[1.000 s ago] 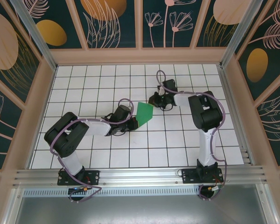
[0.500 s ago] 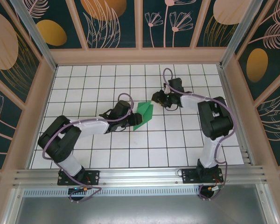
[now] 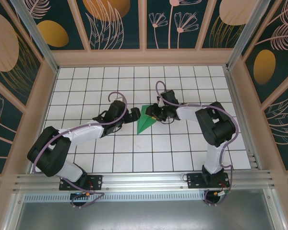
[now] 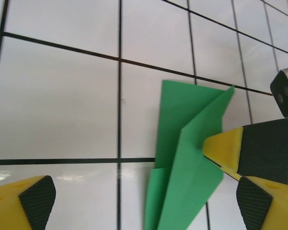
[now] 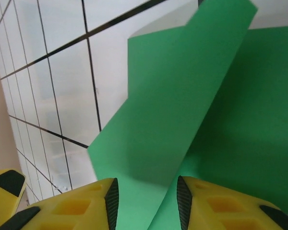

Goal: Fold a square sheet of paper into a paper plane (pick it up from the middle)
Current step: Turn over the paper at the center of the table.

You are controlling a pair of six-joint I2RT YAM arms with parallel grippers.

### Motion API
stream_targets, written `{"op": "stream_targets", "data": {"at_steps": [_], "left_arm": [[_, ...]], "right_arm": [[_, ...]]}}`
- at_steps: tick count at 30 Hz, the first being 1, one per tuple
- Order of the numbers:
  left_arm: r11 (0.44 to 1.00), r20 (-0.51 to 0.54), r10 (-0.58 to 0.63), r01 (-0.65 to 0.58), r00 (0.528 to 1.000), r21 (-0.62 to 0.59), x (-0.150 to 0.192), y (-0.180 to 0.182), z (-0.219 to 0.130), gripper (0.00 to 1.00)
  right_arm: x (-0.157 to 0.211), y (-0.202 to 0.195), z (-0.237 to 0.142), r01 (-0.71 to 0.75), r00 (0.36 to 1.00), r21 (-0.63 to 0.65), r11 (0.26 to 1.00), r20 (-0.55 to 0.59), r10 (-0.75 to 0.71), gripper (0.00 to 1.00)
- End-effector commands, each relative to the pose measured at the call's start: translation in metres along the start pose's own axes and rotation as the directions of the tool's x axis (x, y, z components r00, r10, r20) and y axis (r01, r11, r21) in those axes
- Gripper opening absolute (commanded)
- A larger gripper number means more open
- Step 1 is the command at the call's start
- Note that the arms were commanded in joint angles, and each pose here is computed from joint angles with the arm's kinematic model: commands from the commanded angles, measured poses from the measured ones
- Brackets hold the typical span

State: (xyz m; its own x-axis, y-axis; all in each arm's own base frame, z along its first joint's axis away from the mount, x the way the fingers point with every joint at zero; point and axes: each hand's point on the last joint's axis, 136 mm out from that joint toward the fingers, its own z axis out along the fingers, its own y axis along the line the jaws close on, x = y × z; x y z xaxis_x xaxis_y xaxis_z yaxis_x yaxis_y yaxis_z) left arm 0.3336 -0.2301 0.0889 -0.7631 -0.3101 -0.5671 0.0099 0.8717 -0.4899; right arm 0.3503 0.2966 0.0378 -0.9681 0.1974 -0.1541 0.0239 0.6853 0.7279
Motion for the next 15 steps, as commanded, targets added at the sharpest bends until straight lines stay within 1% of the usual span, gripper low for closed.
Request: {"op": "stream_targets", "data": {"at_steps": [1, 6, 11, 15], "left_arm": [[0.999, 0.007, -0.027, 0.027, 1.000, -0.031, -0.001, 0.012, -0.004, 0.98], [0.996, -0.015, -0.083, 0.083, 0.996, -0.018, 0.001, 0.019, -0.002, 0.99], [0.992, -0.030, -0.125, 0.125, 0.992, 0.010, 0.000, 0.022, -0.002, 0.99], [0.988, -0.048, -0.149, 0.151, 0.988, 0.032, 0.002, 0.024, -0.002, 0.98]], "right_arm": [[-0.007, 0.012, 0.005, 0.004, 1.000, -0.041, 0.999, 0.010, -0.003, 0.38], [-0.001, 0.018, 0.007, 0.020, 1.000, -0.088, 0.996, -0.005, -0.021, 0.33], [0.005, 0.017, 0.014, 0.016, 1.000, -0.109, 0.994, -0.017, -0.018, 0.25], [0.007, 0.014, 0.018, 0.008, 1.000, -0.120, 0.993, -0.018, -0.010, 0.23]]}}
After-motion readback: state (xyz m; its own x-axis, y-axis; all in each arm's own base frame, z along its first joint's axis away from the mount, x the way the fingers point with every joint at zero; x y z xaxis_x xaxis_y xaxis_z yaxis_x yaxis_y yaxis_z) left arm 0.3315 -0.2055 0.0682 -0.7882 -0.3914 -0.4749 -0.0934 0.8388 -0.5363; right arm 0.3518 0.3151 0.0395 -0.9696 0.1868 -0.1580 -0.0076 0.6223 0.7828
